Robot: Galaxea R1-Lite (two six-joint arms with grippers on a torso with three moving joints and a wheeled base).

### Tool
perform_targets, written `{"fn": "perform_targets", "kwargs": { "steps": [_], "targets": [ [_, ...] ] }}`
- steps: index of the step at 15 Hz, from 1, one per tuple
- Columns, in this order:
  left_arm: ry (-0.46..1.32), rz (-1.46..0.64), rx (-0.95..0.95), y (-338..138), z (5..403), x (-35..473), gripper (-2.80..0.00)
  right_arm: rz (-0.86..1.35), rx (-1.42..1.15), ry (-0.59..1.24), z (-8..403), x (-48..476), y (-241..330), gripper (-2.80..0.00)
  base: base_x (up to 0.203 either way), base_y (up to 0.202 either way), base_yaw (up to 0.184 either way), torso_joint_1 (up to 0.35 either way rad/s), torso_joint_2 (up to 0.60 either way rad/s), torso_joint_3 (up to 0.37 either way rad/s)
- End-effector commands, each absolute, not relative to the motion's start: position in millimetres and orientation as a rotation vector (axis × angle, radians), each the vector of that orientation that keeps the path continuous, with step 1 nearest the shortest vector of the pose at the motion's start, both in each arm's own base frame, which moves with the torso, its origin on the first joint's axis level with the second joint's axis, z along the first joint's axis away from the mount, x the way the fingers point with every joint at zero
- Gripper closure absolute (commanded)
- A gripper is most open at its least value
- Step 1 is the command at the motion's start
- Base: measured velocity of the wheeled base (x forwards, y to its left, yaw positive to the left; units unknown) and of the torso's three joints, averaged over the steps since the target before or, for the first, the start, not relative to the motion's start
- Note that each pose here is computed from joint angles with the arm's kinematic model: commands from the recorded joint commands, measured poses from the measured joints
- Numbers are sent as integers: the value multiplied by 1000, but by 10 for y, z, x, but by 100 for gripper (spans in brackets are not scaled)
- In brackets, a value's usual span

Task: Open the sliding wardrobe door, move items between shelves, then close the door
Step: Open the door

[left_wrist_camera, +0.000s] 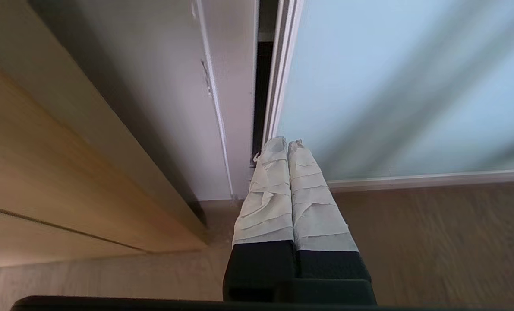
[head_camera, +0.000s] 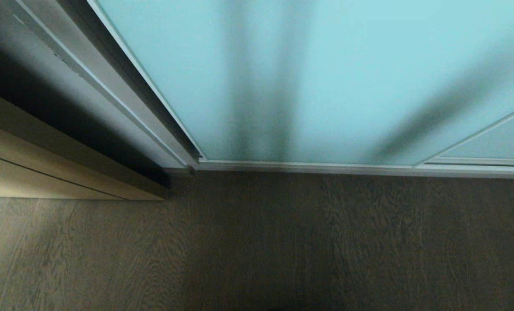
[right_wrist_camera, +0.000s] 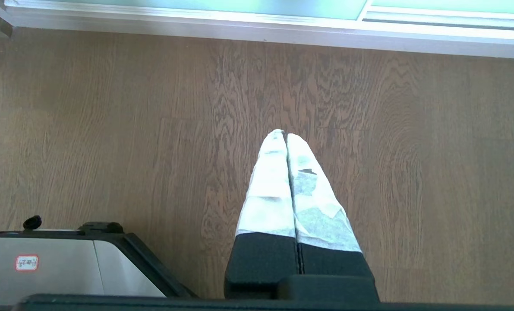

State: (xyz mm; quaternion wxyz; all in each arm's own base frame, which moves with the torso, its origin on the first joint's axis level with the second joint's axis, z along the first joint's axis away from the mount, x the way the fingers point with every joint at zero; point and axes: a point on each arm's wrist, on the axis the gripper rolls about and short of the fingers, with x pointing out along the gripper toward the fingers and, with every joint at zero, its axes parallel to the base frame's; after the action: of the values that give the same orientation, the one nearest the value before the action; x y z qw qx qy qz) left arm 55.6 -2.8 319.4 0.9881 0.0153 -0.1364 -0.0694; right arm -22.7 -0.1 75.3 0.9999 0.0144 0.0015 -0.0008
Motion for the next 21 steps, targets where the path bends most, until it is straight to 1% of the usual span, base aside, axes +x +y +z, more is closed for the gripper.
{"fn": "perform_targets", "kwargs": {
  "steps": [1,6,11,21],
  "targets": [
    [-250,-155,33,-31,3204,649,0,-2,29,3,754,-227,-1,0,0,0,0,0,0,0],
    [-147,-170,56,-30,3152,1043,0,-2,29,3,754,-227,-1,0,0,0,0,0,0,0],
    [-174,-167,67,-28,3292,1226,0,-2,29,3,754,-227,-1,0,0,0,0,0,0,0],
    [-249,-165,53,-56,3258,1780,0,-2,29,3,754,-227,-1,0,0,0,0,0,0,0]
  ]
}}
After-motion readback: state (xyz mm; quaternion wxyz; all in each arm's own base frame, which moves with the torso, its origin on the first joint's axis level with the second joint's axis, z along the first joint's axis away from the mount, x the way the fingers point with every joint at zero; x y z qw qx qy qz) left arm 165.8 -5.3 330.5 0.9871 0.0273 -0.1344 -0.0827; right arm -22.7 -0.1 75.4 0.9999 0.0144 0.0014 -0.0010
